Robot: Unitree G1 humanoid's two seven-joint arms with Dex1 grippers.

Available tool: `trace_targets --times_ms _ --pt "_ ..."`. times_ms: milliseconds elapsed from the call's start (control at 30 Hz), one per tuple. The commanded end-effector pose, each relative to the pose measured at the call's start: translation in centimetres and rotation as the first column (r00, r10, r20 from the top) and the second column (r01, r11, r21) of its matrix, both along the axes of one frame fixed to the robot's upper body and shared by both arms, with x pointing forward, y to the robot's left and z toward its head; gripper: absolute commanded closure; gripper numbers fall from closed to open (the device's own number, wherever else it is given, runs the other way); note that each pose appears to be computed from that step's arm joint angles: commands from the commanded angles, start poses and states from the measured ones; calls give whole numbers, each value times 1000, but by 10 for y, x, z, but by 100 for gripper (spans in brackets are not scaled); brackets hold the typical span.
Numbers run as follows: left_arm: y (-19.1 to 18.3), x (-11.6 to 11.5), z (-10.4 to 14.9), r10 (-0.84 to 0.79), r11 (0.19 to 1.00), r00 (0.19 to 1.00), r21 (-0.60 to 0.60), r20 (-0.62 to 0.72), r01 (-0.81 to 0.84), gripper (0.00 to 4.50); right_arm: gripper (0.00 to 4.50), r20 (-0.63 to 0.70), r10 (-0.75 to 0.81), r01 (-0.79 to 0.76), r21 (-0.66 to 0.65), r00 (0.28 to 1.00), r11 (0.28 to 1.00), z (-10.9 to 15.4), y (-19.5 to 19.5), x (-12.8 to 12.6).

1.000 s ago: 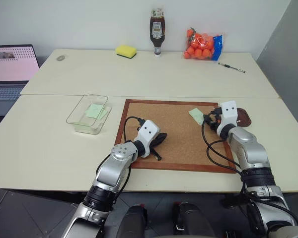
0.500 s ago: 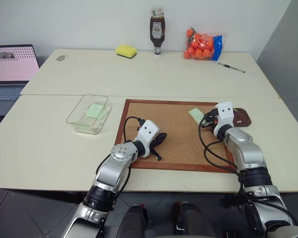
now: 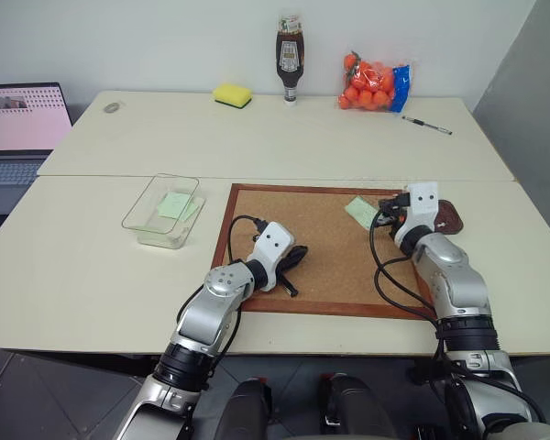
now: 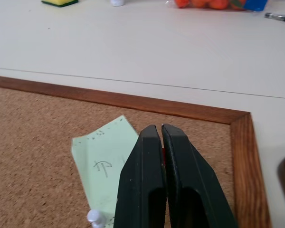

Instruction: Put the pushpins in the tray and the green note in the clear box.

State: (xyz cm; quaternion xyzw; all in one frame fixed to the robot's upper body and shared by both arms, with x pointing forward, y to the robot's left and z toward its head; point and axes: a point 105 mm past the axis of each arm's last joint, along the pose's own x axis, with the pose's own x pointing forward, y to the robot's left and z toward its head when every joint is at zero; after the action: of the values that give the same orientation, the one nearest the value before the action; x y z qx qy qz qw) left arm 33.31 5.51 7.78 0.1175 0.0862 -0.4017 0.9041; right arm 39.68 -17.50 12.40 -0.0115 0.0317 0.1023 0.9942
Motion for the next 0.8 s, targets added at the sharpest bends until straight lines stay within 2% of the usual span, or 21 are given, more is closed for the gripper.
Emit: trace_targets --times_ms 33,200,433,767,800 --pt "3 -2 -9 14 1000 1000 24 -26 -13 450 446 86 -32 32 1 996 999 23 -6 -1" --pt "3 -3 -9 15 1000 1000 25 -25 -14 450 446 96 -113 115 -24 989 993 29 -32 -6" --pt "2 -4 -10 6 1000 1000 28 -26 -5 450 446 58 -323 328 -129 945 936 21 -97 -9" --pt "2 -3 -9 1 999 1000 33 -21 0 450 446 7 -359 356 -133 933 925 8 -113 6" --pt "2 -3 -9 0 999 1000 34 -21 0 450 426 5 -357 354 -128 934 926 8 -112 7"
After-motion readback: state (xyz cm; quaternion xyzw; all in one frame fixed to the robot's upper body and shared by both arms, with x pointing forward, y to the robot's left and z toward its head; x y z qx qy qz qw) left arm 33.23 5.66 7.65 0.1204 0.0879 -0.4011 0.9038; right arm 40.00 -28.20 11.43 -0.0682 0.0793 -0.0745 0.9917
